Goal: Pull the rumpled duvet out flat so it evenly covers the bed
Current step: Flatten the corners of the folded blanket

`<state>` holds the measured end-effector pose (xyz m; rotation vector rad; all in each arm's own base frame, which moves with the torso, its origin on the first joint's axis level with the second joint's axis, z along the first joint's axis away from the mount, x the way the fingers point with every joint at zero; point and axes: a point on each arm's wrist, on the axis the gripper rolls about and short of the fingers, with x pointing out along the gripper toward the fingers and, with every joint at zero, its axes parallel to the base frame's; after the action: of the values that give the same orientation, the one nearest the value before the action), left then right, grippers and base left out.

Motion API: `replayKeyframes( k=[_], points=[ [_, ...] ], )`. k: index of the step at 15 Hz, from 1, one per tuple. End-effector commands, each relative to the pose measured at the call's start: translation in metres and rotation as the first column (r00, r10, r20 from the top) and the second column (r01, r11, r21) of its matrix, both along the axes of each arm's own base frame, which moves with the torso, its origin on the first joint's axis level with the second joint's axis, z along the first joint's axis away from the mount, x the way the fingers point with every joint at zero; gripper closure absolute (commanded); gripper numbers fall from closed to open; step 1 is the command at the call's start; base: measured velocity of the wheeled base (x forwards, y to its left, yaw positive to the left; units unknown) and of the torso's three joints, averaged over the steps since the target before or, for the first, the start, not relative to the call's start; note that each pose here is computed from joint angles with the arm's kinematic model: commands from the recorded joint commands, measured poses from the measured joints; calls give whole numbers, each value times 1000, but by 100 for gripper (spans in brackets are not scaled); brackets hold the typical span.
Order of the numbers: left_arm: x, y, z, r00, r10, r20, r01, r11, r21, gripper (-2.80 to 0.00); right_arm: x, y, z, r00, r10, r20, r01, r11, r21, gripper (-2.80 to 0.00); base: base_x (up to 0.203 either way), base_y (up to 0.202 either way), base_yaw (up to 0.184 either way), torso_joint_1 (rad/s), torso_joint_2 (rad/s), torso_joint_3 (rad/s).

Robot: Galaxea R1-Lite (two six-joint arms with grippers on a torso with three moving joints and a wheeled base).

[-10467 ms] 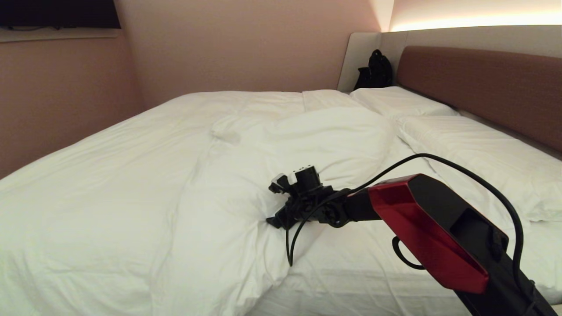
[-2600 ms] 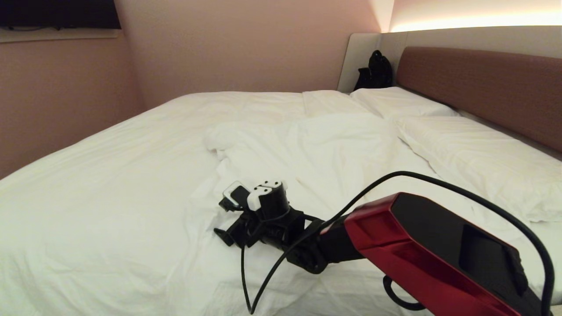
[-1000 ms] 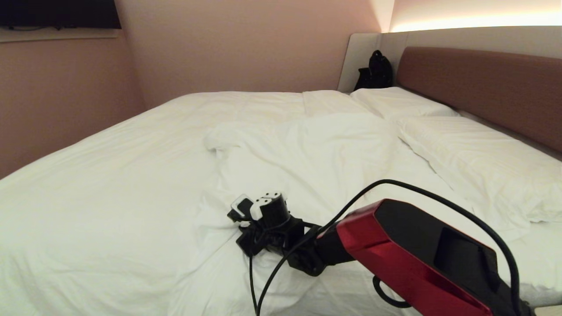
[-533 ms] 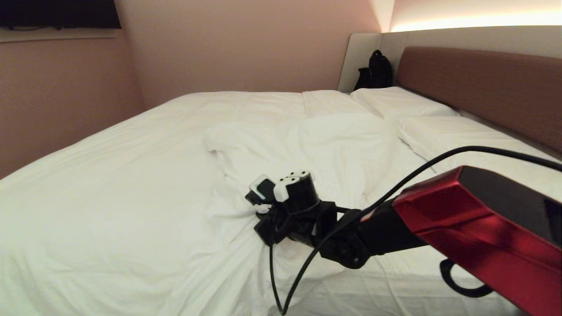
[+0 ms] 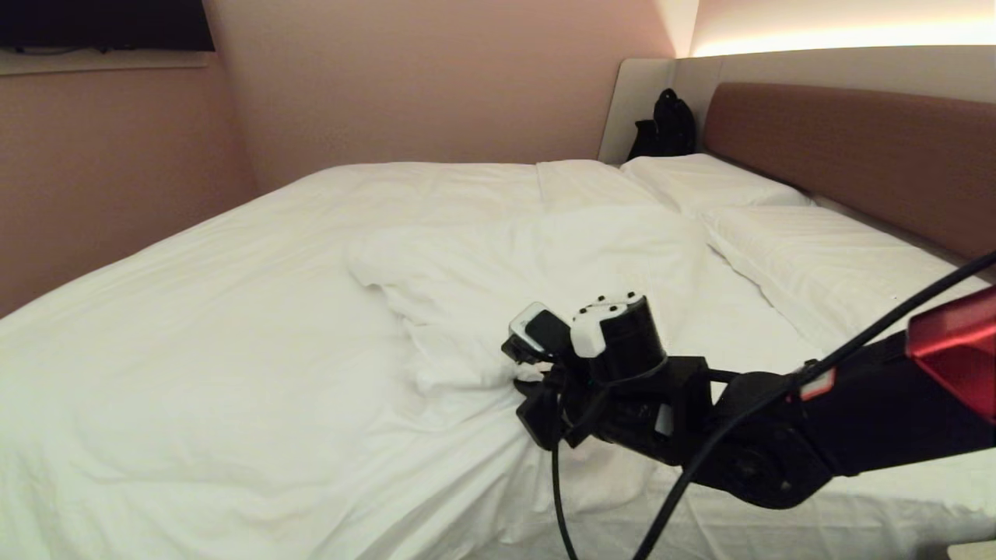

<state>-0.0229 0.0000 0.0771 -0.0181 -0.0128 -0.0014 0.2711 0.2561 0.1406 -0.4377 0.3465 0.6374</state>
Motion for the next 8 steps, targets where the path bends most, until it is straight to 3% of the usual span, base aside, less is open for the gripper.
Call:
replayKeyframes(
  k=[1, 8],
  points=[
    [0, 0, 0, 1000, 0, 1, 0, 1000, 0, 0, -16, -13, 10, 1000, -1, 10, 1, 1000, 2, 0, 0, 0, 0, 0, 0, 0],
    [0, 0, 0, 1000, 0, 1, 0, 1000, 0, 0, -61, -14, -36, 987, 4, -159, -15, 998, -67, 0, 0, 0, 0, 0, 0, 0]
  ],
)
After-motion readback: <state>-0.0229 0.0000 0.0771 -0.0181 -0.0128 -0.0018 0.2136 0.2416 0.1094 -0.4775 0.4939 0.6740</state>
